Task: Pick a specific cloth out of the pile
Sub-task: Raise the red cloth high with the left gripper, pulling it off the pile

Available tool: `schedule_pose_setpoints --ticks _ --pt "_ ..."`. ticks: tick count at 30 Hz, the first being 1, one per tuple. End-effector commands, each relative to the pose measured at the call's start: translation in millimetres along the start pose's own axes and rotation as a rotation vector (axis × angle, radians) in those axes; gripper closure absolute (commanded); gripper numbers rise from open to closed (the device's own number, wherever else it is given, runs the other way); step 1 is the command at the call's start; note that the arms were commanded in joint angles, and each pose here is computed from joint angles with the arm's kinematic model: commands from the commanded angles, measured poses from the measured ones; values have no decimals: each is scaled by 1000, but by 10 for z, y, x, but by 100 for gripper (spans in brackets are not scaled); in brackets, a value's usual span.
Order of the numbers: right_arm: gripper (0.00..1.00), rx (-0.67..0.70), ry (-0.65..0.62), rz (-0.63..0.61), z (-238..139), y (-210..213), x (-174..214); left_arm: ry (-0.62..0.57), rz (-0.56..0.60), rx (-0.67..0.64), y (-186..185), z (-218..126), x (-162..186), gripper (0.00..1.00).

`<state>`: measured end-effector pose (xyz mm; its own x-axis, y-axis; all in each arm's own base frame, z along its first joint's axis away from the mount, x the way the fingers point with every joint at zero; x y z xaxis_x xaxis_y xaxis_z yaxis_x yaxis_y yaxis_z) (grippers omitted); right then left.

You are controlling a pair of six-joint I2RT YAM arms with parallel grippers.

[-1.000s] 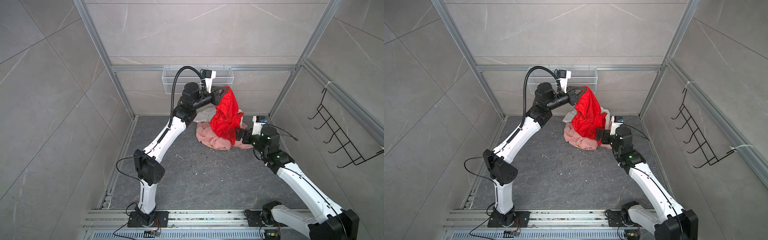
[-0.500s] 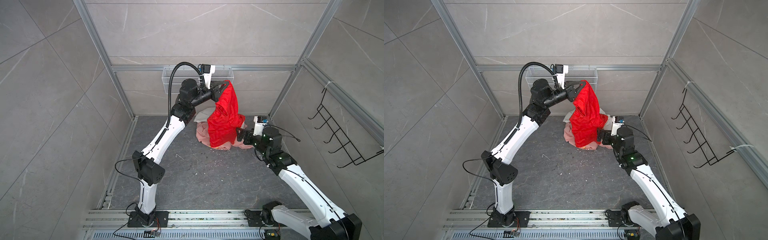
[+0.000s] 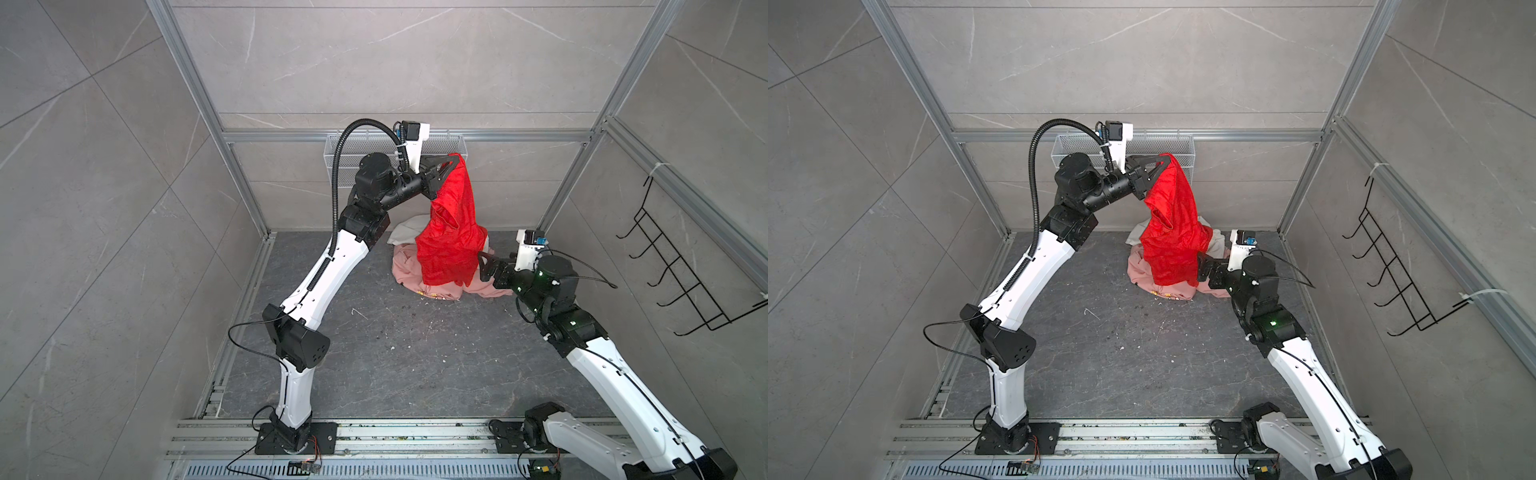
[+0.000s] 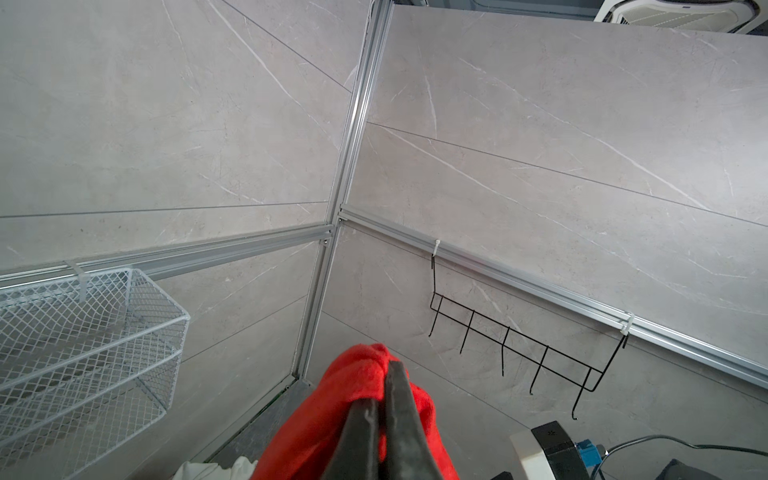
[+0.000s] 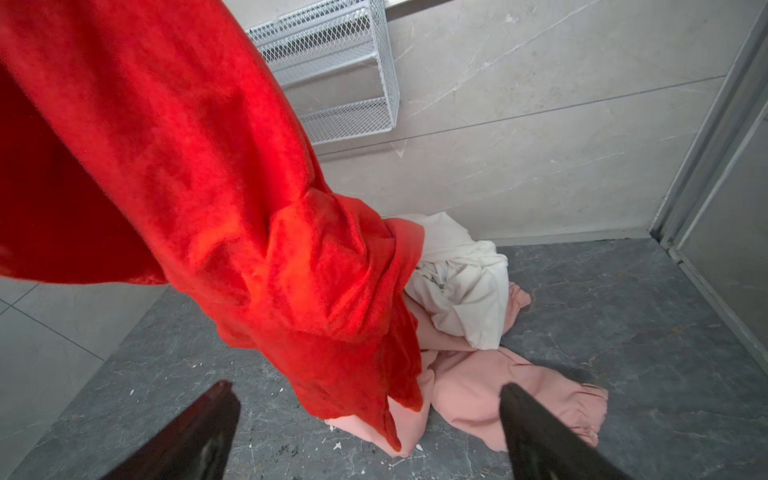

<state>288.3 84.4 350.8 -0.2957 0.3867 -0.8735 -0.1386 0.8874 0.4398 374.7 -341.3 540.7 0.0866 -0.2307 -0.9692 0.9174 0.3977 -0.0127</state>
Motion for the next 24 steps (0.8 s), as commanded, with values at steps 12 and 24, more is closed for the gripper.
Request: schedule_pose_setpoints --ticks 12,24 --pt "0 -266 -43 -170 -451 354 -148 -84 171 208 -634 -486 -775 100" --pt "0 -297 27 -235 -529 448 -200 -36 266 264 -919 -840 -939 100"
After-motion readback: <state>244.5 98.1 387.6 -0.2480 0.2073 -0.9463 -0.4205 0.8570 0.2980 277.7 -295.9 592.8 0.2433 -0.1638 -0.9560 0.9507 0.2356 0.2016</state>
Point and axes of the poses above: each gripper's point midway between its finger pads, its own z axis out along the fingers, its own y axis along the line the jaws close on, x = y × z, the point moved 6 cm from there along -z, back along the fingers, and after that the axes turned 13 degrees about z, right-handed, at the moved point
